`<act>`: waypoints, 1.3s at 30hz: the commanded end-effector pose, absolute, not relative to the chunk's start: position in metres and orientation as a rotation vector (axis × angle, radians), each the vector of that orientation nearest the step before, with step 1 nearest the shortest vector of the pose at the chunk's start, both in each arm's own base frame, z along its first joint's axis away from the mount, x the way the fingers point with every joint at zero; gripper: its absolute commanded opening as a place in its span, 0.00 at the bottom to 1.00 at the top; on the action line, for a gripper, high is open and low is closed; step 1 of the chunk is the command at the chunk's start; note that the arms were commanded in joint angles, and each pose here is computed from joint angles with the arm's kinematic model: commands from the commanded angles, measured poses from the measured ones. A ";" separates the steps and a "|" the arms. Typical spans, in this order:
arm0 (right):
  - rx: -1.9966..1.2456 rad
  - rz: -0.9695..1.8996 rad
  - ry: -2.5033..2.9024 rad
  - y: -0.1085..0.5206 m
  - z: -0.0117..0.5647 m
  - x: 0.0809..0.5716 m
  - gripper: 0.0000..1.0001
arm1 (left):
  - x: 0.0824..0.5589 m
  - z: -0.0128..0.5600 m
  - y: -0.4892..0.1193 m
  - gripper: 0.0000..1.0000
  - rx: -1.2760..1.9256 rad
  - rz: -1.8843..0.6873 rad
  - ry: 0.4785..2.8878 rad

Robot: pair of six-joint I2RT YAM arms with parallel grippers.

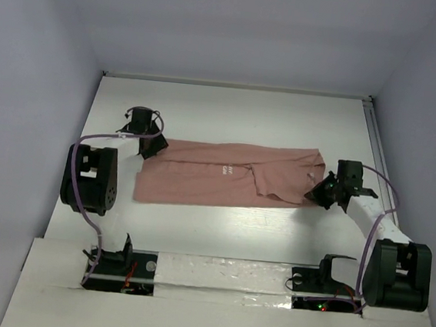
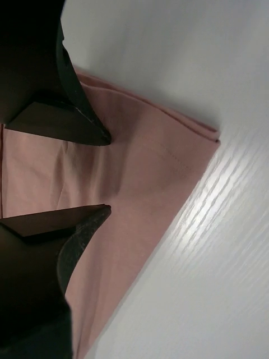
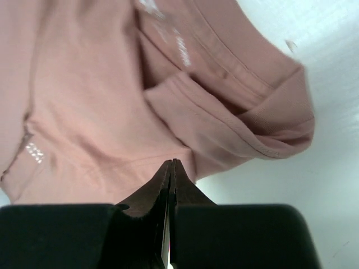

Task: Fold and stack the t-shirts
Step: Fold the tshirt

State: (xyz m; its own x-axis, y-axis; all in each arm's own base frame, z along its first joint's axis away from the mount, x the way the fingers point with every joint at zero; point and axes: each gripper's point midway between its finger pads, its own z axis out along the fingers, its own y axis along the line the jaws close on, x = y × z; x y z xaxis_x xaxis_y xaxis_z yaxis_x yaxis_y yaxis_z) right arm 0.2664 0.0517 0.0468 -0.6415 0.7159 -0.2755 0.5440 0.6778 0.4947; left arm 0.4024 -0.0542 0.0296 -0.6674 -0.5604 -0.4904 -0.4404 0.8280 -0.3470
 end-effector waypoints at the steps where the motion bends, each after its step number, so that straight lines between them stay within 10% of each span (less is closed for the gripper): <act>1: 0.850 0.519 2.377 0.049 0.083 0.290 0.03 | 0.377 0.020 -0.044 0.46 -0.776 -0.250 2.451; 24: 0.483 0.695 2.561 0.216 0.005 0.541 0.01 | 0.353 0.195 -0.083 0.46 -0.572 -0.360 2.153; 27: 0.337 0.991 2.292 0.293 0.109 0.619 0.02 | 0.348 0.211 -0.090 0.46 -0.550 -0.371 2.152; 34: 0.239 1.219 1.983 0.311 0.204 0.610 0.99 | 0.342 0.240 -0.083 0.46 -0.490 -0.338 2.117; 39: 0.040 1.166 1.912 0.300 0.296 0.518 0.93 | 0.352 0.257 -0.090 0.46 -0.447 -0.376 2.078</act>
